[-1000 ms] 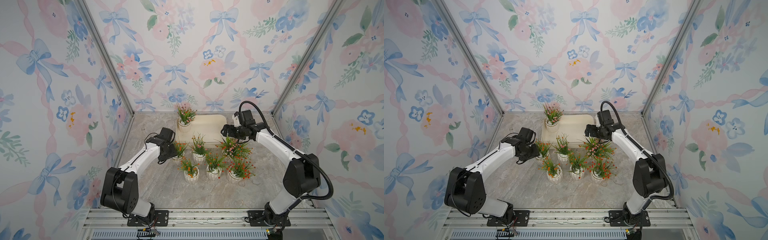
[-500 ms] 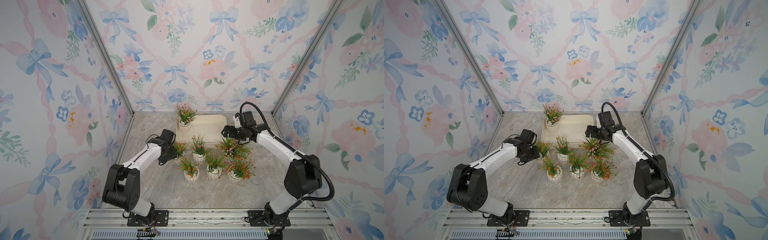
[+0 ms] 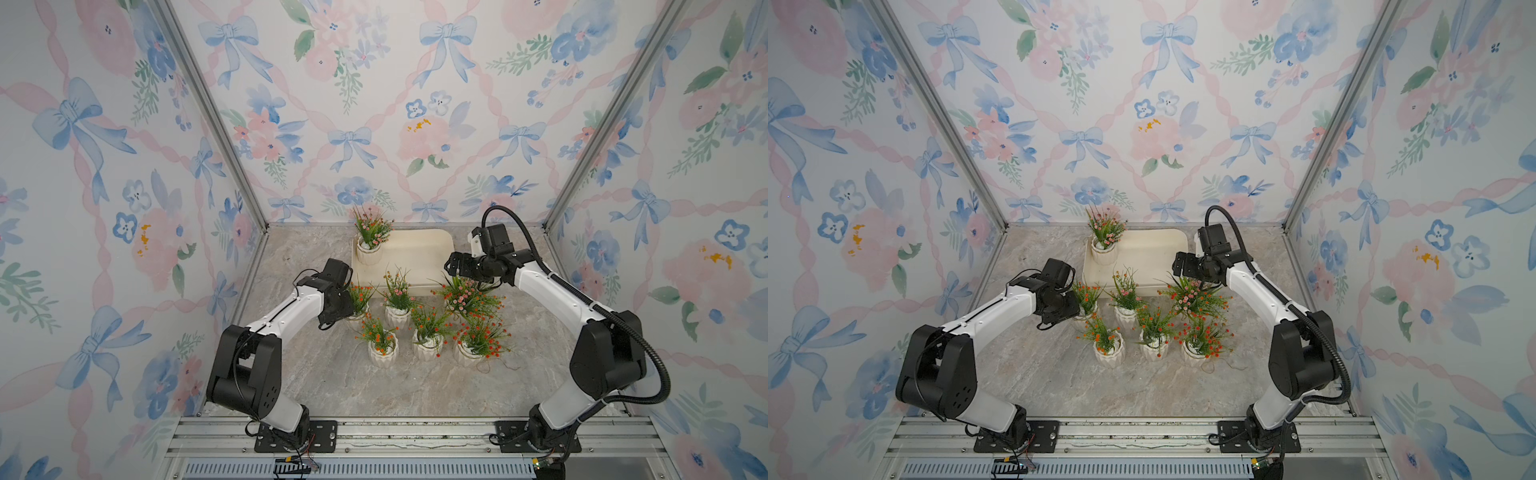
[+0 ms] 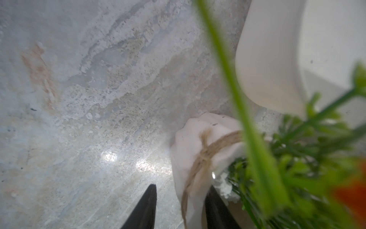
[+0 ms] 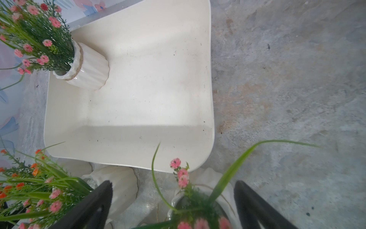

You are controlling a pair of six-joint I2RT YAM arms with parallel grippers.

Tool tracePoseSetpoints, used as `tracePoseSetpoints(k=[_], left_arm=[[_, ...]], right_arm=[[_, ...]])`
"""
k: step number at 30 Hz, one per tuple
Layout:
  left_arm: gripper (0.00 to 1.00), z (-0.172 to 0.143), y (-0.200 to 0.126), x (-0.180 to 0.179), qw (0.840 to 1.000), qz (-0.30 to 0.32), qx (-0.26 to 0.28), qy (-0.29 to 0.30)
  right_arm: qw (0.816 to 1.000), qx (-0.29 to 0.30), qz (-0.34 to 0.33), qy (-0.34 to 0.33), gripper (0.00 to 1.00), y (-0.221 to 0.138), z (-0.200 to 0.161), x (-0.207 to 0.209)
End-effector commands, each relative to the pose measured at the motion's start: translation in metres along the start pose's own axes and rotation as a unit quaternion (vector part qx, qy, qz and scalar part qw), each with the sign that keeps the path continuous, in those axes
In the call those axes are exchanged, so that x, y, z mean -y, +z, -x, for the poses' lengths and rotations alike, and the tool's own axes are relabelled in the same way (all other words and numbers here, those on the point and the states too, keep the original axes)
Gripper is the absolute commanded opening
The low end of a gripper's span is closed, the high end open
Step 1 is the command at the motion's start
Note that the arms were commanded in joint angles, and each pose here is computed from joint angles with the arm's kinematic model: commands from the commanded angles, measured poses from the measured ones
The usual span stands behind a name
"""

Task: Put the potted gypsophila into the storage box
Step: Pick up the baby's breath potted plant from the center of the board.

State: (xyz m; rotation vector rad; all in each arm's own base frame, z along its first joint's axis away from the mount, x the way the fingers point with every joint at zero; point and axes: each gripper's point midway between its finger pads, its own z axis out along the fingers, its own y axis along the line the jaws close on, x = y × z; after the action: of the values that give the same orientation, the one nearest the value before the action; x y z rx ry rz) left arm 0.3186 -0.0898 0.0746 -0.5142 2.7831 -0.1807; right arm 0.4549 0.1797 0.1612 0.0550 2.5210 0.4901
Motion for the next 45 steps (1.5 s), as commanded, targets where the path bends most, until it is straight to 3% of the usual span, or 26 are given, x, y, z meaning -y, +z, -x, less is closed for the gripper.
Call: tracePoseSetpoints(k=[1, 14, 38, 45], left_arm=[[0.38, -0.009, 0.006, -0.006, 1.0, 0.016, -0.014, 0.004], [0.25, -0.012, 0.01, -0.004, 1.0, 0.018, -0.02, 0.008], [0.15, -0.018, 0.008, 0.001, 0.999, 0.004, -0.032, 0.027], [0.03, -0.019, 0.006, 0.0, 0.999, 0.002, -0.03, 0.029]], right_arm=[[1.0, -0.003, 0.0, 0.011, 0.97, -0.001, -0.003, 0.004], [1.0, -0.008, 0.0, 0.012, 0.97, 0.002, -0.005, 0.006], [1.0, -0.012, 0.005, 0.018, 0.97, 0.003, -0.008, 0.008], [1.0, -0.012, 0.005, 0.019, 0.97, 0.003, -0.007, 0.008]])
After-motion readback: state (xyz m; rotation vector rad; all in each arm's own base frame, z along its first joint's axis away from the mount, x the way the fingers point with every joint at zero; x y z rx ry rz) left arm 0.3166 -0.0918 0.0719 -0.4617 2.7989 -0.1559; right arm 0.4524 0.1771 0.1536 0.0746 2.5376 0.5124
